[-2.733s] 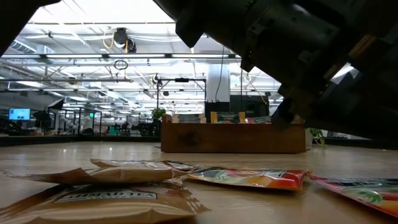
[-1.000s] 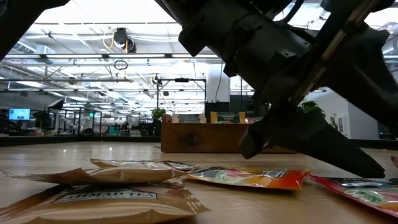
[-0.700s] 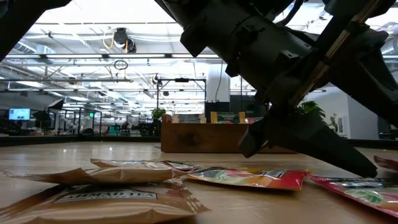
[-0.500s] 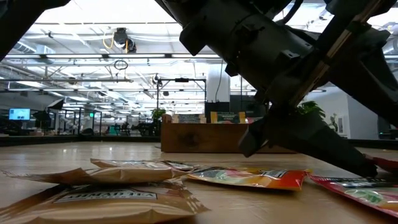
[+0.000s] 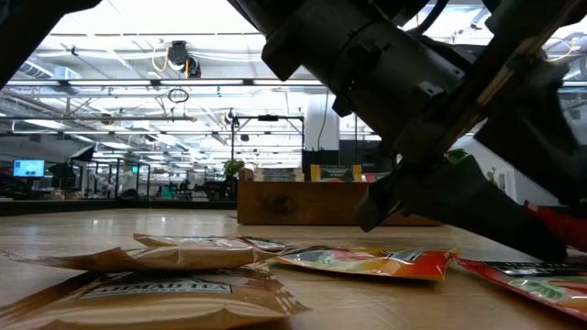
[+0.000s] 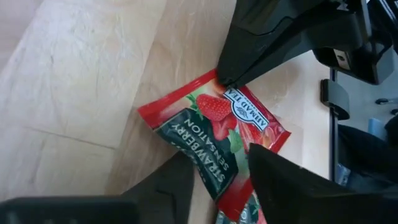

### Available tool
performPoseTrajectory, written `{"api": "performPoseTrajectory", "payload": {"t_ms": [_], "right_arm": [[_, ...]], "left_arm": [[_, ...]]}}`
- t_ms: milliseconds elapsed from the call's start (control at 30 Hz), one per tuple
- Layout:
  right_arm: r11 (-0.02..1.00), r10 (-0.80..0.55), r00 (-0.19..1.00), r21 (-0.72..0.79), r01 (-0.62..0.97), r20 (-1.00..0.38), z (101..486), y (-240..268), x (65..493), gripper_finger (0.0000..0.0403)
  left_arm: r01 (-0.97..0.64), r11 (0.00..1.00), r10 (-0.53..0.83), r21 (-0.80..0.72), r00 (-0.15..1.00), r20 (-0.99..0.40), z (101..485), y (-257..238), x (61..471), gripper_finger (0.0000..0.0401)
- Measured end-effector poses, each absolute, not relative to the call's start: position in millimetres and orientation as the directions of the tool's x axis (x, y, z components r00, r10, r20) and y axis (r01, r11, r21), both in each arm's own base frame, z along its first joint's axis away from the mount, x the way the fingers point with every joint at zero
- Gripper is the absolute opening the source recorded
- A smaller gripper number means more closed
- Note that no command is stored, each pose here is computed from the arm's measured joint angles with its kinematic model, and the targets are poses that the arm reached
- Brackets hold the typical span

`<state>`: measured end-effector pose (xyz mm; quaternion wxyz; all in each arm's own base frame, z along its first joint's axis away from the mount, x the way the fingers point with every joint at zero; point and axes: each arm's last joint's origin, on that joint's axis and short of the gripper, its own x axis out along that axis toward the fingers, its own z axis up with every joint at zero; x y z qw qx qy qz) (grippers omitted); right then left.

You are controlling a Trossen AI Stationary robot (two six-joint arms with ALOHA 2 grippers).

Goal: Pick & Place Tea
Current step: Put the red tea bag into the right wooden organizer

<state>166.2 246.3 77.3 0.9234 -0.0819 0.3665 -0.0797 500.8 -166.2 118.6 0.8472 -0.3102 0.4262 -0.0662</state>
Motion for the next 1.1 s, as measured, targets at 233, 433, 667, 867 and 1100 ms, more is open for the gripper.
{"api": "performPoseTrajectory", "payload": {"t_ms": [233,433,667,867,1100], "right_arm": [[0.970,-0.214,0.727,-0.232,0.078,-0.652,78,246,166,0.0000],[0.953,-0.224,0.780,-0.298,0.050,-0.585,86,249,159,0.0000],[0.962,-0.181,0.853,-0.267,0.051,-0.489,123,253,159,0.0000],[0.962,-0.143,0.921,-0.269,0.044,-0.362,161,257,160,0.0000],[0.957,-0.166,0.957,-0.271,0.099,-0.237,190,257,160,0.0000]], "left_arm": [[-0.079,0.842,-0.366,-0.533,0.644,-0.672,118,-163,503,0.0034],[0.055,0.890,-0.371,-0.453,0.666,-0.647,123,-167,504,0.0011],[0.167,0.923,-0.362,-0.347,0.682,-0.636,156,-177,494,0.0008],[0.199,0.960,-0.281,-0.198,0.668,-0.690,180,-193,474,0.0007],[0.210,0.977,-0.153,-0.017,0.652,-0.742,188,-217,451,0.0006]]}}
